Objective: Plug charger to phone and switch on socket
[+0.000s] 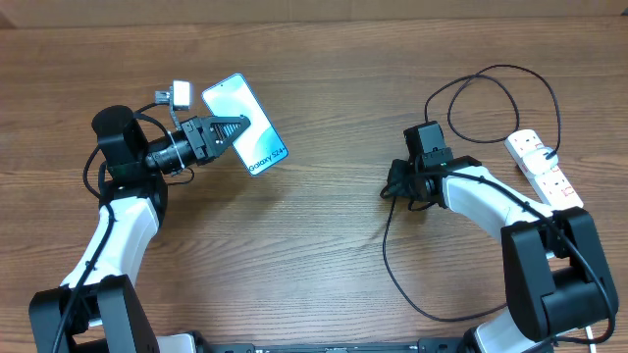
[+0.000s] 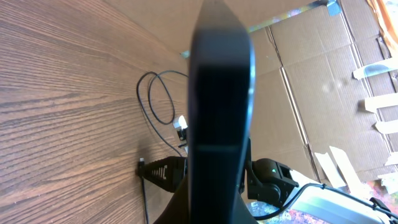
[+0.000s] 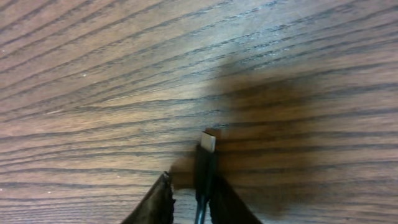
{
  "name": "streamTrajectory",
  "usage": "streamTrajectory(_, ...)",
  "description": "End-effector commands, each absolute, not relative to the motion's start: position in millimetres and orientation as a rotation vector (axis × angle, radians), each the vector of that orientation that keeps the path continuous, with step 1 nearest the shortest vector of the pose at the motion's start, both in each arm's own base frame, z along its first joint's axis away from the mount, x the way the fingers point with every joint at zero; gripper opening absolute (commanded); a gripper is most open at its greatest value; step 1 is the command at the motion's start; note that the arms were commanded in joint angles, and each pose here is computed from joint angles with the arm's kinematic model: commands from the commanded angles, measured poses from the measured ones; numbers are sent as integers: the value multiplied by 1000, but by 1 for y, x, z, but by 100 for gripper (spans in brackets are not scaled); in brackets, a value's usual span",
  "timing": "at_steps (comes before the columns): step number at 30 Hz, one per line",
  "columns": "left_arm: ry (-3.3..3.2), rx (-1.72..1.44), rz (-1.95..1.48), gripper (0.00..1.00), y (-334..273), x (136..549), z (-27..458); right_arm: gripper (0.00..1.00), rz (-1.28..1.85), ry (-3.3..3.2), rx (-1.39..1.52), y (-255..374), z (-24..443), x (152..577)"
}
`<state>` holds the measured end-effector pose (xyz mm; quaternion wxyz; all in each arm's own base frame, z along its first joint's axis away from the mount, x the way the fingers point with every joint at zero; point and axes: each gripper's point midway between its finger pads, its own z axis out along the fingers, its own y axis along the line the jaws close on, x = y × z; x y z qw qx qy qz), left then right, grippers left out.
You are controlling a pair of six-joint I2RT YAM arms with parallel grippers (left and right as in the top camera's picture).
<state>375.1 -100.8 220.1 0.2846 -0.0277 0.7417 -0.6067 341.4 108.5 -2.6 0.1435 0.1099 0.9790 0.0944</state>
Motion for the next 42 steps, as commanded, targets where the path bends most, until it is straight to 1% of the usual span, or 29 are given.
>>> streamTrajectory(1,1967,-12,-1624,4,-103,373,227,11,218,3004,343,102,-47,297)
streamTrajectory(2,1968,-16,-1626,4,-103,373,227,4,218,3004,343,102,-47,298)
streamTrajectory(5,1969,-16,-1629,4,-103,372,226,4,274,3004,322,109,-46,299)
streamTrajectory(8,1969,-9,-1635,4,-104,371,227,4,459,2999,146,126,-31,307)
streamTrajectory(10,1969,-9,-1635,4,-104,371,227,4,648,2974,68,140,-11,311)
streamTrajectory(11,1969,-9,-1635,4,-104,371,227,4,915,2891,-56,160,18,315)
streamTrajectory(12,1969,-9,-1635,4,-104,371,227,4,1000,2855,-92,166,29,315)
streamTrajectory(13,1969,-9,-1635,4,-104,371,227,4,1262,2718,-195,183,62,314)
streamTrajectory(15,1969,-1,-1644,4,-104,370,227,4,1465,2583,-285,195,93,308)
streamTrajectory(17,1970,14,-1660,4,-106,367,228,4,1570,2516,-339,201,110,301)
streamTrajectory(18,1971,38,-1683,4,-109,363,229,4,1696,2431,-421,209,126,288)
streamTrajectory(20,1976,77,-1719,4,-117,357,231,4,1833,2316,-513,213,144,273)
streamTrajectory(23,1982,118,-1754,4,-127,351,232,4,1912,2238,-573,214,153,258)
streamTrajectory(28,2003,138,-1801,4,-144,345,234,4,1953,2162,-649,212,160,239)
streamTrajectory(31,1987,178,-1792,4,-161,346,240,4,1968,2150,-706,221,161,231)
streamTrajectory(34,1917,288,-1767,4,-176,344,255,4,1993,2090,-815,237,164,221)
streamTrajectory(36,1915,279,-1760,4,-176,346,255,4,2010,2045,-840,241,169,221)
streamTrajectory(42,1914,275,-1755,4,-177,346,255,4,2023,2036,-807,248,175,242)
